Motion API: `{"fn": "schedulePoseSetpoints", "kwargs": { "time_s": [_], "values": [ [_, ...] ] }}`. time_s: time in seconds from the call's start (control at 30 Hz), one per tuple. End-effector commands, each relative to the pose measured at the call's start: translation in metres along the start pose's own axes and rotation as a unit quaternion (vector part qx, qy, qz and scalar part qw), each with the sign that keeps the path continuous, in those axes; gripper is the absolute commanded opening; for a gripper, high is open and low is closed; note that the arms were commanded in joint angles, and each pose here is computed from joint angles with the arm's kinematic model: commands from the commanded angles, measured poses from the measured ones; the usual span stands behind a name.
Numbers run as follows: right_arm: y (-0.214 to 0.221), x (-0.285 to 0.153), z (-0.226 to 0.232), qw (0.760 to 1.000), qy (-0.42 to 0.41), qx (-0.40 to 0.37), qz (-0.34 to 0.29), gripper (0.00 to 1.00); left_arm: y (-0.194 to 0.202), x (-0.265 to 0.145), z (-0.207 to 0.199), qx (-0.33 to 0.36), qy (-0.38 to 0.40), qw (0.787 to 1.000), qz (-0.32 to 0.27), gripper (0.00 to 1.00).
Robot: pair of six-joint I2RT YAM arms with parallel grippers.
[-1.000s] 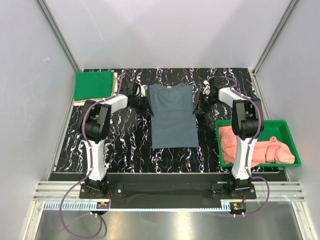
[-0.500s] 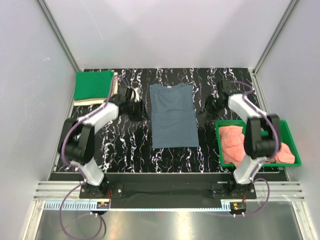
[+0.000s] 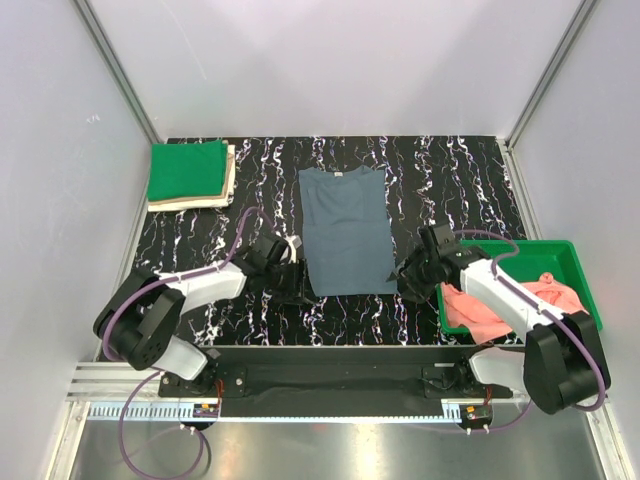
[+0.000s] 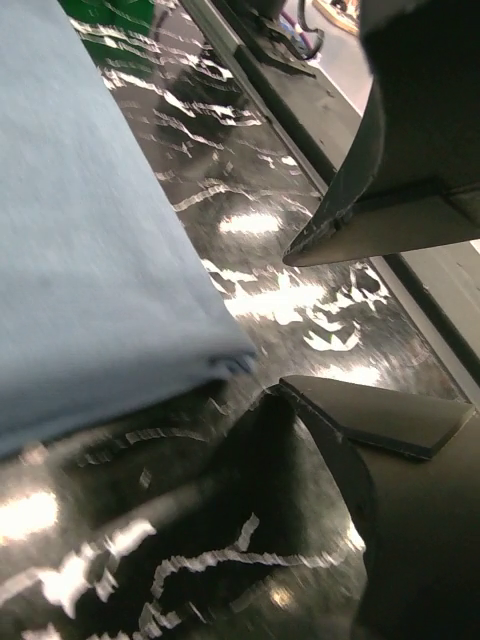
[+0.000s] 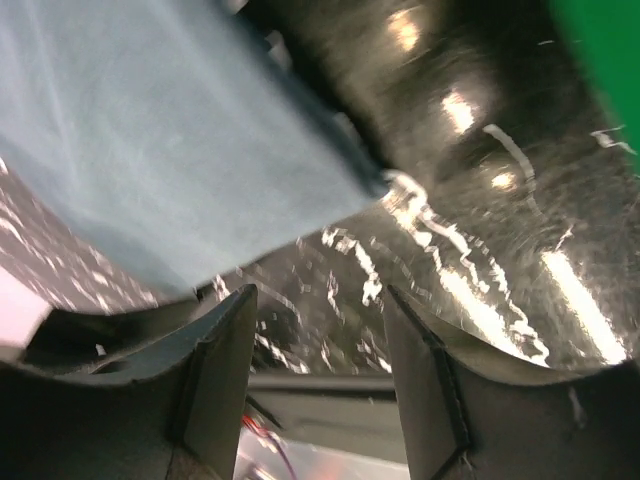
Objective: Fold and stack the t-shirts
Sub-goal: Fold the tshirt
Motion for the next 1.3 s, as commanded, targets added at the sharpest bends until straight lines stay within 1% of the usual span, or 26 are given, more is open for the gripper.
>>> {"fn": "schedulePoseSetpoints", "kwargs": {
  "time_s": [0.0, 0.07, 0.13, 0.23, 0.37, 0.53, 0.63, 0.77, 0.8, 0.9, 1.0, 1.03, 1.07, 1.13, 1.23, 1.27],
  "values": [
    [-0.006, 0.008, 0.003, 0.996, -0.028, 0.067, -0.054, 0.61, -0.006, 0.009, 0.002, -0.001, -0.013, 0.999, -0.043, 0.54],
    [-0.006, 0.01, -0.001, 0.995, -0.022, 0.071, -0.059, 0.61, -0.007, 0.011, 0.003, -0.006, -0.015, 0.999, -0.049, 0.54],
    [-0.006, 0.012, -0.005, 0.995, -0.018, 0.078, -0.064, 0.6, -0.006, 0.01, 0.004, -0.006, -0.018, 0.999, -0.05, 0.49],
    [-0.005, 0.015, -0.01, 0.994, -0.013, 0.083, -0.071, 0.59, -0.004, 0.009, 0.008, -0.009, -0.032, 0.998, -0.053, 0.47],
    [-0.003, 0.024, -0.023, 0.993, -0.007, 0.096, -0.075, 0.58, -0.004, 0.008, 0.011, -0.008, -0.049, 0.997, -0.058, 0.47],
    [-0.001, 0.03, -0.024, 0.993, -0.016, 0.095, -0.066, 0.57, -0.007, 0.01, 0.012, -0.014, -0.056, 0.996, -0.064, 0.48],
    [-0.001, 0.032, -0.025, 0.993, -0.012, 0.097, -0.068, 0.56, -0.006, 0.012, 0.013, -0.017, -0.062, 0.996, -0.063, 0.46],
    [-0.001, 0.035, -0.026, 0.992, -0.014, 0.106, -0.071, 0.54, -0.005, 0.015, 0.014, -0.022, -0.053, 0.996, -0.062, 0.39],
    [-0.001, 0.035, -0.025, 0.992, -0.015, 0.106, -0.072, 0.54, -0.005, 0.016, 0.014, -0.022, -0.053, 0.997, -0.061, 0.35],
    [-0.002, 0.031, -0.021, 0.992, -0.023, 0.096, -0.076, 0.52, -0.005, 0.017, 0.014, -0.02, -0.056, 0.996, -0.06, 0.31],
    [-0.002, 0.028, -0.015, 0.993, -0.024, 0.078, -0.09, 0.51, -0.005, 0.017, 0.015, -0.017, -0.063, 0.996, -0.06, 0.19],
    [-0.001, 0.027, -0.015, 0.993, -0.022, 0.075, -0.092, 0.51, -0.005, 0.017, 0.016, -0.013, -0.066, 0.996, -0.059, 0.11],
    [0.0, 0.026, -0.011, 0.993, -0.022, 0.069, -0.097, 0.51, -0.005, 0.016, 0.017, -0.014, -0.071, 0.996, -0.057, 0.06],
    [0.004, 0.027, -0.015, 0.993, 0.004, 0.073, -0.092, 0.52, -0.003, 0.015, 0.019, -0.009, -0.076, 0.996, -0.053, 0.0],
    [0.019, 0.032, -0.021, 0.993, 0.018, 0.077, -0.085, 0.53, 0.004, 0.01, 0.022, -0.007, -0.083, 0.995, -0.054, 0.0],
    [0.021, 0.034, -0.024, 0.991, 0.024, 0.09, -0.093, 0.53, 0.006, 0.008, 0.024, -0.008, -0.088, 0.994, -0.056, 0.0]
  ]
}}
Point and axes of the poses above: each gripper's point midway between its finger pads, its own x axis out along the fingers, its own z axis along the line the jaws close on, y = z × x, the point moved 8 cm from there along -x, back along the fingers, and after that the axes turned 6 degrees about x, right-handed, at the moved point
